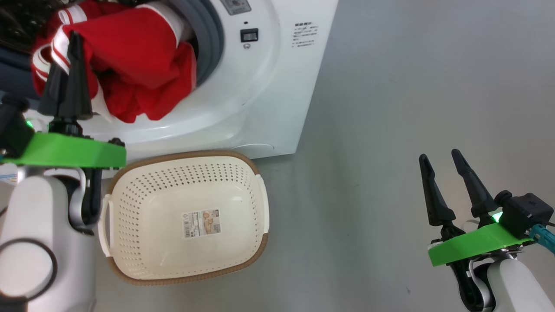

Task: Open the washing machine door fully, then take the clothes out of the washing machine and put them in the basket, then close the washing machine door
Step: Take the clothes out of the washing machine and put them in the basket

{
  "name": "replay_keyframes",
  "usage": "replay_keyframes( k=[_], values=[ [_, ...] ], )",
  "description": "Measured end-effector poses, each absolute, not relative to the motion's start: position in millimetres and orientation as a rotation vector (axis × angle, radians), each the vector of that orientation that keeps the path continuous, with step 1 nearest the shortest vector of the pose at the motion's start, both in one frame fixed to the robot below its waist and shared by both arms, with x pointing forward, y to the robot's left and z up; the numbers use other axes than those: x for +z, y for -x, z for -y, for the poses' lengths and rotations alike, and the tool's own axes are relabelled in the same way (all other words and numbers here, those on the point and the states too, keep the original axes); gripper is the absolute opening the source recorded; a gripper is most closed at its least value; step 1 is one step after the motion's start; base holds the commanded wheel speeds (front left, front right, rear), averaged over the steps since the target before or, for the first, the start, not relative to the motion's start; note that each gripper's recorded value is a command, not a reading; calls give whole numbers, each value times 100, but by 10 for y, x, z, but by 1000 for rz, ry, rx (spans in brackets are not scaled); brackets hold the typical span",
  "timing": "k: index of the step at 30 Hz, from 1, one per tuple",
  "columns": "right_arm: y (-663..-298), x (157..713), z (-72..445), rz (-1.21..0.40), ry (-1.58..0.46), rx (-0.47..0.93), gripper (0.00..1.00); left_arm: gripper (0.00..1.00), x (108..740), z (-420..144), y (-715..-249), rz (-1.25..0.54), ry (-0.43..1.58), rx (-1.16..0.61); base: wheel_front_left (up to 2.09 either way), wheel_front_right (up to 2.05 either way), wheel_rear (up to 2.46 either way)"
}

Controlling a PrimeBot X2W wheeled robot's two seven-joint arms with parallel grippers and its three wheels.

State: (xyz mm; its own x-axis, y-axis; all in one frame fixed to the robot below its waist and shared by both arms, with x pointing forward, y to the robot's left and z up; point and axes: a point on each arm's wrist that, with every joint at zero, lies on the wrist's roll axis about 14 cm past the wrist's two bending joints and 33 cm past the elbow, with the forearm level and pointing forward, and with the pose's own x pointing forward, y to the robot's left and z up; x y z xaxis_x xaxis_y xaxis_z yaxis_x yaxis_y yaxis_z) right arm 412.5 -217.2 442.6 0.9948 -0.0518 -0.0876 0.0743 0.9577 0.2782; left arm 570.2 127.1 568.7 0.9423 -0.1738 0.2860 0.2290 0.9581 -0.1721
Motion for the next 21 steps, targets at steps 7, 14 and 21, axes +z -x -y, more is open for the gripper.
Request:
replay_keyframes(
  k=[7, 14, 21],
  values=[
    [-4121, 4405, 2128, -88, -284, -48, 100, 0, 5882, -1347, -5524, 346, 215, -193, 0, 0, 0],
    [-4146, 4397, 2062, -90, -289, -29, 100, 0, 6095, -1387, -5312, 424, 203, -201, 0, 0, 0],
    [-4159, 4376, 2037, -96, -290, -22, 100, 0, 5930, -1380, -5245, 382, 195, -203, 0, 0, 0]
  ],
)
